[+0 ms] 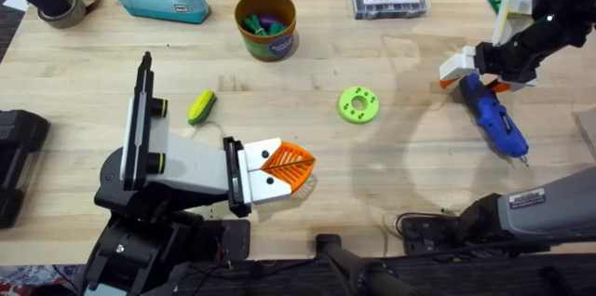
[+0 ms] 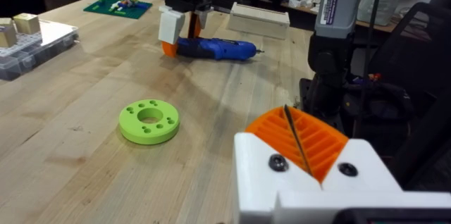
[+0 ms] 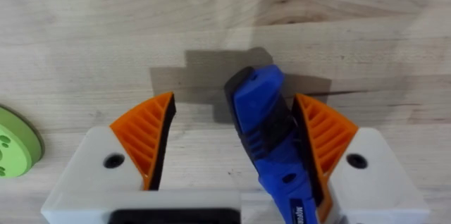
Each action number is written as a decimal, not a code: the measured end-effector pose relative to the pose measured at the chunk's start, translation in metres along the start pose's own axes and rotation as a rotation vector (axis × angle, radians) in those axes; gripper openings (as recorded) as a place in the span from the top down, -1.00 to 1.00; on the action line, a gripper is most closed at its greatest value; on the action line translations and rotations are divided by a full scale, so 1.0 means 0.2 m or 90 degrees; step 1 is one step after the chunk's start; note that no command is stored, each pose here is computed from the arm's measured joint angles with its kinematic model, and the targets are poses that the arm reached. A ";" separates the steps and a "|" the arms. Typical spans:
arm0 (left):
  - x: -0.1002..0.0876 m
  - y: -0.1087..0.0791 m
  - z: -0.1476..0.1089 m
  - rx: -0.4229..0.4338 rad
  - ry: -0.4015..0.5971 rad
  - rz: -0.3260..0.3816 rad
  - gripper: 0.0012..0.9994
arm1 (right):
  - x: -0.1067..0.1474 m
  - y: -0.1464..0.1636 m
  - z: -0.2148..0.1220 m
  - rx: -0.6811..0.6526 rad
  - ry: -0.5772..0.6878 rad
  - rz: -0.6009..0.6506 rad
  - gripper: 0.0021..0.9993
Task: Pick up the gripper from the table and insert it into the empty holder that is missing its gripper. Then pick up a screw, insert it into the mounting hole, and use the screwdriver to tighten it. Finally, clean up the table by picking up the vegetable and placing it into the bucket.
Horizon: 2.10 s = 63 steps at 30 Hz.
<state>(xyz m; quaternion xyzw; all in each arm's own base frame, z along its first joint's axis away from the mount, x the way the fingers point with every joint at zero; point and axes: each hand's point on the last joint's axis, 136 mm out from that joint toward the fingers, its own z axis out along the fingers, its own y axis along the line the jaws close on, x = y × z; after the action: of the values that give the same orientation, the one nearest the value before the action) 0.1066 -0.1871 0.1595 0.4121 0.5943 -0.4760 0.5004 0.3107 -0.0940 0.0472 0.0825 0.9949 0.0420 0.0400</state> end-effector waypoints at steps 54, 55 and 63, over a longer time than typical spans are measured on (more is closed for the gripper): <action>0.00 0.00 0.00 -0.004 -0.001 0.001 0.97 | 0.26 -0.13 -0.31 0.199 -0.152 -0.100 -0.96; 0.00 0.01 0.00 -0.005 -0.001 0.002 0.97 | 0.25 -0.14 -0.29 0.199 -0.148 -0.101 -0.96; 0.00 0.01 0.00 -0.011 -0.002 0.002 0.97 | 0.26 -0.12 -0.08 0.150 -0.064 -0.109 -0.96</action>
<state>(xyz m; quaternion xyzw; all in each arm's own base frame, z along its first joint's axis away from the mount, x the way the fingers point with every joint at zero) 0.1095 -0.1865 0.1597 0.4082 0.5969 -0.4708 0.5054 0.2548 -0.1106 0.0568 0.0031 0.9930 -0.0831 0.0835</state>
